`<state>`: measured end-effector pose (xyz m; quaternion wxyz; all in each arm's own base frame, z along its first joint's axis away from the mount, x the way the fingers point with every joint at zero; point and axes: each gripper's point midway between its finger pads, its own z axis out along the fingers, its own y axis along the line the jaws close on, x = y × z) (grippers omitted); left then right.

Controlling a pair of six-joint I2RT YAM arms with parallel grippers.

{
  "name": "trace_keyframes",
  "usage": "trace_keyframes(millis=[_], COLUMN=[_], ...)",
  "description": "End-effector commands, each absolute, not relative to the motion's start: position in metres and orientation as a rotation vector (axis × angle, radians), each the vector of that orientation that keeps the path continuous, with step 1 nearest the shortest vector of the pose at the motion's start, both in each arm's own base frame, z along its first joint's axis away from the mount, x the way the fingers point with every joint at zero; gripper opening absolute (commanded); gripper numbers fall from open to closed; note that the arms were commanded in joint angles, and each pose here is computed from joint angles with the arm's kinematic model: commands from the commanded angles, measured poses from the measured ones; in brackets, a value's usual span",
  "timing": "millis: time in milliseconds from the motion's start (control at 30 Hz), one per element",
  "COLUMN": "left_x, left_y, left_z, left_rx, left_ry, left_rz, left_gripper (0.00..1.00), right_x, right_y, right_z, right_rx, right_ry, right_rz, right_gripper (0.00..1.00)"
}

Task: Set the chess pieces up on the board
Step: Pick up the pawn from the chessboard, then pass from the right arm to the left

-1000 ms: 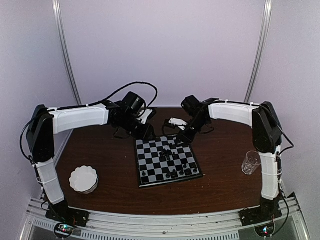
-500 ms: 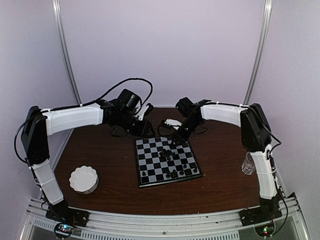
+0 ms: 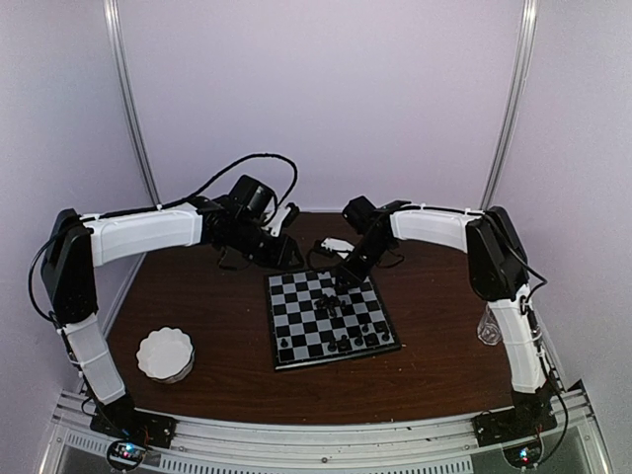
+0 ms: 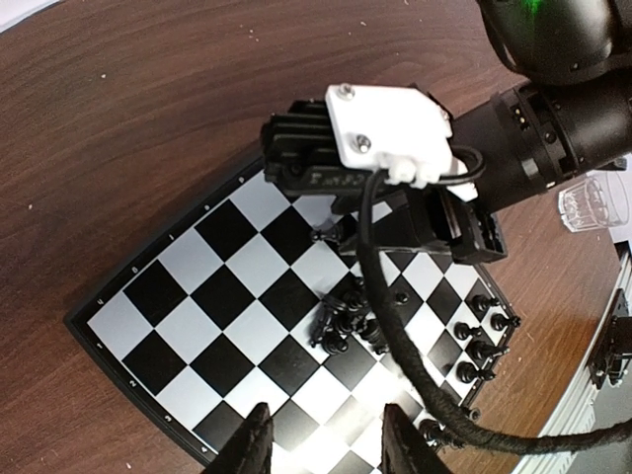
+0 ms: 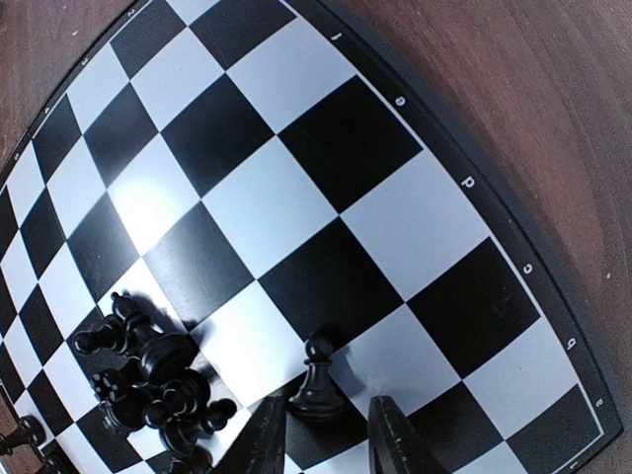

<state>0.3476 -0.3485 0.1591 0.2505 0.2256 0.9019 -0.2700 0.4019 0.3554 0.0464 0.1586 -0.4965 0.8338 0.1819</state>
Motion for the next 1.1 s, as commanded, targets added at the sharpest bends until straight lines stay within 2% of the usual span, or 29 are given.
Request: trace_keyframes(millis=[0, 167, 367, 533, 733, 833, 1067], left_x=[0.354, 0.355, 0.357, 0.355, 0.349, 0.343, 0.334], left_y=[-0.349, -0.348, -0.346, -0.352, -0.368, -0.378, -0.400], left_z=[0.180, 0.180, 0.178, 0.182, 0.192, 0.197, 0.225], left_rx=[0.590, 0.583, 0.561, 0.539, 0.465, 0.433, 0.356], left_ry=[2.387, 2.387, 2.394, 2.372, 2.323, 2.282, 2.076], left_rz=[-0.779, -0.779, -0.778, -0.874, -1.163, -1.358, -1.799], left_gripper=[0.38, 0.38, 0.38, 0.38, 0.39, 0.43, 0.47], right_x=[0.404, 0.404, 0.402, 0.397, 0.371, 0.352, 0.332], right_y=[0.366, 0.368, 0.365, 0.361, 0.363, 0.366, 0.365], right_z=[0.045, 0.042, 0.044, 0.081, 0.151, 0.175, 0.188], right_rx=[-1.418, -1.419, -1.422, -1.403, -1.386, -1.410, -1.424], right_ry=[2.371, 2.372, 2.373, 2.301, 2.142, 2.068, 2.051], right_rz=[0.537, 0.535, 0.512, 0.518, 0.680, 0.780, 0.874], right_gripper=[0.29, 0.24, 0.09, 0.06, 0.06, 0.07, 0.08])
